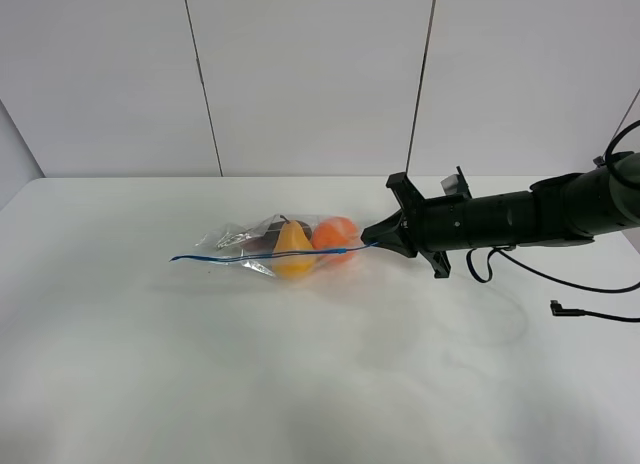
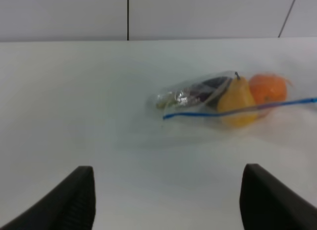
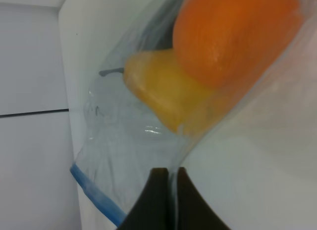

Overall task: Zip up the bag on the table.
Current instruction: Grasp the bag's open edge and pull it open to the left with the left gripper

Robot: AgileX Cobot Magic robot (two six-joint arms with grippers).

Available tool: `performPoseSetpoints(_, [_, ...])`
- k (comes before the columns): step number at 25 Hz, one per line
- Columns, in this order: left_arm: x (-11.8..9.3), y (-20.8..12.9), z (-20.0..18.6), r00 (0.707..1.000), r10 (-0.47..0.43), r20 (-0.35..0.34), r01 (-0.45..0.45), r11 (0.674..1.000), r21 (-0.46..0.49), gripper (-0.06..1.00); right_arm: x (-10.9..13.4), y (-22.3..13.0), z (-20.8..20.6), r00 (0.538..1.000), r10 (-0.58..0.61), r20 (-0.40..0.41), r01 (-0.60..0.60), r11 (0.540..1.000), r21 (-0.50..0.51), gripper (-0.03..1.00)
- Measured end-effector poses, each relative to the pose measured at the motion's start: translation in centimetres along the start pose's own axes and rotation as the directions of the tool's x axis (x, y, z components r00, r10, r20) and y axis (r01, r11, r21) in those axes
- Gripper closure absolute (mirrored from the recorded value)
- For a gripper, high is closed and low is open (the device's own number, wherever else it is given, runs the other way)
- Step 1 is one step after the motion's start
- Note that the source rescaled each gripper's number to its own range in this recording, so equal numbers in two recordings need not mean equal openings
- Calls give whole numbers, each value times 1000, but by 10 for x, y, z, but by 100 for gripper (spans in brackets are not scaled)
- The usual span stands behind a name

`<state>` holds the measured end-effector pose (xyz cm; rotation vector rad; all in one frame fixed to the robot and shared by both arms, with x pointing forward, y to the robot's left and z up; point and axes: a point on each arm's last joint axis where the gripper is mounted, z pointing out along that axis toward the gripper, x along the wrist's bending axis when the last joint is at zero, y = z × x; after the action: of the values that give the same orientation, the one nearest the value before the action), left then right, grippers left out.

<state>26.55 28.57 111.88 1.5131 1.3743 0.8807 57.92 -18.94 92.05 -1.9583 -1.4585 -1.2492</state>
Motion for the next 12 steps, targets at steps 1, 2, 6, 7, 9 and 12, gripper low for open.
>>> performPoseSetpoints(1, [2, 6, 7, 1000, -4, -2, 4, 1000, 10, 7, 0, 0, 0, 1000, 0, 0, 0, 1000, 0, 97])
performPoseSetpoints(2, [3, 12, 13, 1000, -8, -6, 8, 1000, 10, 7, 0, 0, 0, 1000, 0, 0, 0, 1000, 0, 97])
performPoseSetpoints(6, [11, 26, 46, 1000, -12, -24, 13, 999, 35, 7, 0, 0, 0, 1000, 0, -3, 0, 1000, 2, 97])
performPoseSetpoints(7, [13, 28, 53, 1000, -11, -28, 13, 999, 44, 7, 0, 0, 0, 1000, 0, -4, 0, 1000, 3, 97])
performPoseSetpoints(9, [16, 31, 67, 999, 1, -34, 1, 998, 66, 7, 0, -1, 0, 1000, -3, -5, 3, 1000, 6, 97])
performPoseSetpoints(12, [20, 31, 87, 999, 21, -35, -17, 993, 119, 7, 1, -1, 0, 1000, -10, -11, 10, 1000, 14, 97])
